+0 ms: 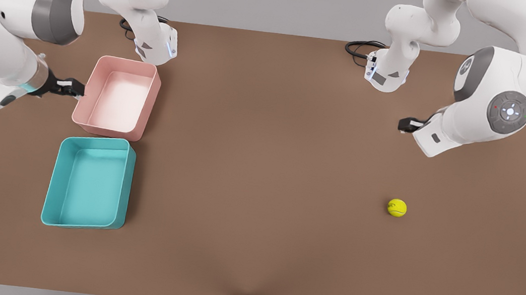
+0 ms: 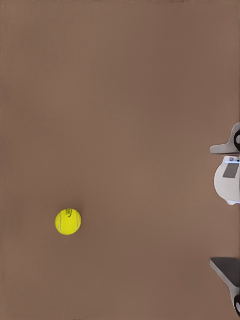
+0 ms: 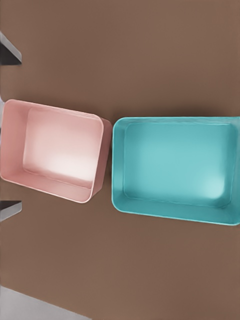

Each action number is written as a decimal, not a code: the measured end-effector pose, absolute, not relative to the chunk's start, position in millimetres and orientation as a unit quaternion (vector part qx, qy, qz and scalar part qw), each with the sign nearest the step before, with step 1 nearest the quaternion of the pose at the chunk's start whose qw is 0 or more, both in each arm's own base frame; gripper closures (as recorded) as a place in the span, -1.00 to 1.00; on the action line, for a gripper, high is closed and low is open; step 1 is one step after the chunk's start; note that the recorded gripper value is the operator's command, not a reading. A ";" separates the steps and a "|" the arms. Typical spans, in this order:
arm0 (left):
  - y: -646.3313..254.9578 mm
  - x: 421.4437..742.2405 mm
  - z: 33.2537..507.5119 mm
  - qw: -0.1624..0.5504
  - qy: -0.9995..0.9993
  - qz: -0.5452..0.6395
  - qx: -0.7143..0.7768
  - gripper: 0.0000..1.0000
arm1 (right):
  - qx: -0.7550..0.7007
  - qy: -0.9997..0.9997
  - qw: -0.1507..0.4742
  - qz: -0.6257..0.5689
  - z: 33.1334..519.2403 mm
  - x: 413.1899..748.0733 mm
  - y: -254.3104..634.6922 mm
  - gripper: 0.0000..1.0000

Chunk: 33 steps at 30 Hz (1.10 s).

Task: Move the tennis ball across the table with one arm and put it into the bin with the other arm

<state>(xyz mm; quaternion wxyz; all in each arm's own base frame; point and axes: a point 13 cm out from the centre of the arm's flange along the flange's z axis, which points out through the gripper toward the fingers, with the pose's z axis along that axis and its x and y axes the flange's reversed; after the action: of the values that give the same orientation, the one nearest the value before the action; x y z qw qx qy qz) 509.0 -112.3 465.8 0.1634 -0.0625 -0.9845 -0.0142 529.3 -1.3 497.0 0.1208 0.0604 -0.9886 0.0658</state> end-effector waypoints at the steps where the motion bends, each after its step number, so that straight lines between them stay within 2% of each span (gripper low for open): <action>1: -112.0 512.0 465.9 0.158 -0.985 -0.013 -0.061 -1.00 | 0.059 -0.989 0.117 0.067 495.8 530.3 -3.3 -1.00; 2: -111.6 514.3 465.9 0.154 -0.986 -0.013 -0.060 -1.00 | 0.058 -0.990 0.113 0.067 495.1 531.9 -4.5 -1.00; 3: -111.3 517.7 462.1 0.153 -0.986 -0.013 -0.058 -0.53 | 0.058 -0.990 0.110 0.068 493.6 533.5 -4.9 -1.00; 4: -110.7 523.5 453.7 0.154 -0.986 -0.013 -0.057 0.15 | 0.058 -0.990 0.113 0.068 487.3 536.2 -4.4 -1.00; 5: -110.9 536.3 440.2 0.156 -0.986 -0.013 -0.061 0.57 | 0.060 -0.989 0.118 0.068 479.3 539.8 -2.6 -1.00; 7: -99.2 571.4 402.0 0.151 -0.986 -0.010 -0.065 0.57 | 0.065 -0.988 0.123 0.069 470.0 543.8 3.7 -1.00; 10: -32.3 617.0 313.9 0.158 -0.984 0.005 -0.084 0.57 | 0.075 -0.987 0.127 0.061 461.3 543.1 18.7 -1.00; 14: 26.2 635.1 217.8 0.139 -0.971 0.004 -0.192 0.57 | 0.079 -0.988 0.123 0.059 459.2 546.7 22.4 -1.00; 18: 46.2 651.0 162.2 0.106 -0.941 0.001 -0.322 0.57 | 0.084 -0.987 0.124 0.058 458.1 546.5 27.6 -1.00; 23: 73.4 628.5 105.0 0.106 -0.879 0.017 -0.464 0.57 | 0.085 -0.986 0.128 0.058 455.4 545.8 28.0 -1.00; 28: 79.4 622.2 84.9 0.103 -0.807 0.012 -0.581 0.57 | 0.086 -0.986 0.131 0.058 453.6 545.6 28.0 -1.00; 33: 78.7 600.6 66.0 0.115 -0.759 0.026 -0.640 0.57 | 0.086 -0.986 0.132 0.058 452.8 545.4 27.7 -1.00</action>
<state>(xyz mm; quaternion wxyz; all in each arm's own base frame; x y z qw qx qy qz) 600.6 78.7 66.0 0.1153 -0.6401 -0.7591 0.0262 545.4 27.7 452.8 0.1324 0.0862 -0.9858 0.0577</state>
